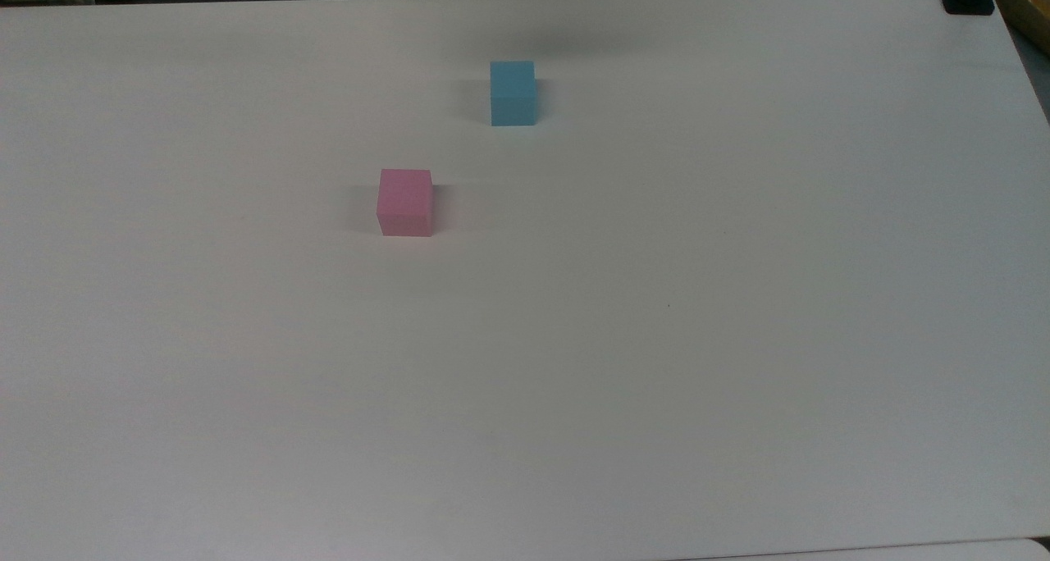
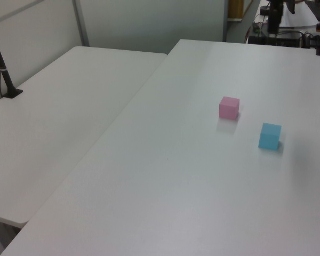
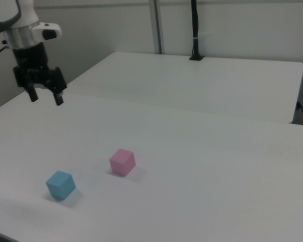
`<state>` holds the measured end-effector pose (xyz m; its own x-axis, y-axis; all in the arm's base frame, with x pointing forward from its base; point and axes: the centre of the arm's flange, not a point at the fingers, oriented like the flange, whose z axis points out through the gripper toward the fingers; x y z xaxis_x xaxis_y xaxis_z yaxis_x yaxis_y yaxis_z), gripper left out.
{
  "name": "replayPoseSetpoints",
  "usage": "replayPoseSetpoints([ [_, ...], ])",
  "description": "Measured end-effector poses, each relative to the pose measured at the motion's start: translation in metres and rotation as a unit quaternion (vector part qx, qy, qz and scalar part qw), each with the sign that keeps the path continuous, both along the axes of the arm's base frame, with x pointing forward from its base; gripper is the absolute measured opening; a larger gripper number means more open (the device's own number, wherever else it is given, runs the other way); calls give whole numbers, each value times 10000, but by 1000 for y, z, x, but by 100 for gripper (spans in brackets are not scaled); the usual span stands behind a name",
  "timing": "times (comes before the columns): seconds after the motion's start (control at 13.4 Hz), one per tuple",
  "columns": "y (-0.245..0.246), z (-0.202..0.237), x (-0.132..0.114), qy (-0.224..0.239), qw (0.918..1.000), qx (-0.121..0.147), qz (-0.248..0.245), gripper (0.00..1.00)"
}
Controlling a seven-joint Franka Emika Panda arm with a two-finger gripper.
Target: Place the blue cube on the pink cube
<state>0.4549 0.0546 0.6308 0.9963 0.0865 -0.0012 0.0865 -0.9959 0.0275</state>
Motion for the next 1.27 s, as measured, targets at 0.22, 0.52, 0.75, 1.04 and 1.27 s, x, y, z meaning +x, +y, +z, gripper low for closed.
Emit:
replayPoseSetpoints([
  [0.22,18,-7,-26,58,9997,-7,240,100],
  [0.52,32,-29,-45,218,9988,-36,436,100],
  [0.75,38,-71,-41,182,9986,-42,500,100],
  [1.04,43,-134,-40,42,9993,-16,380,100],
  [1.27,50,-176,-44,-31,9999,-26,123,100],
])
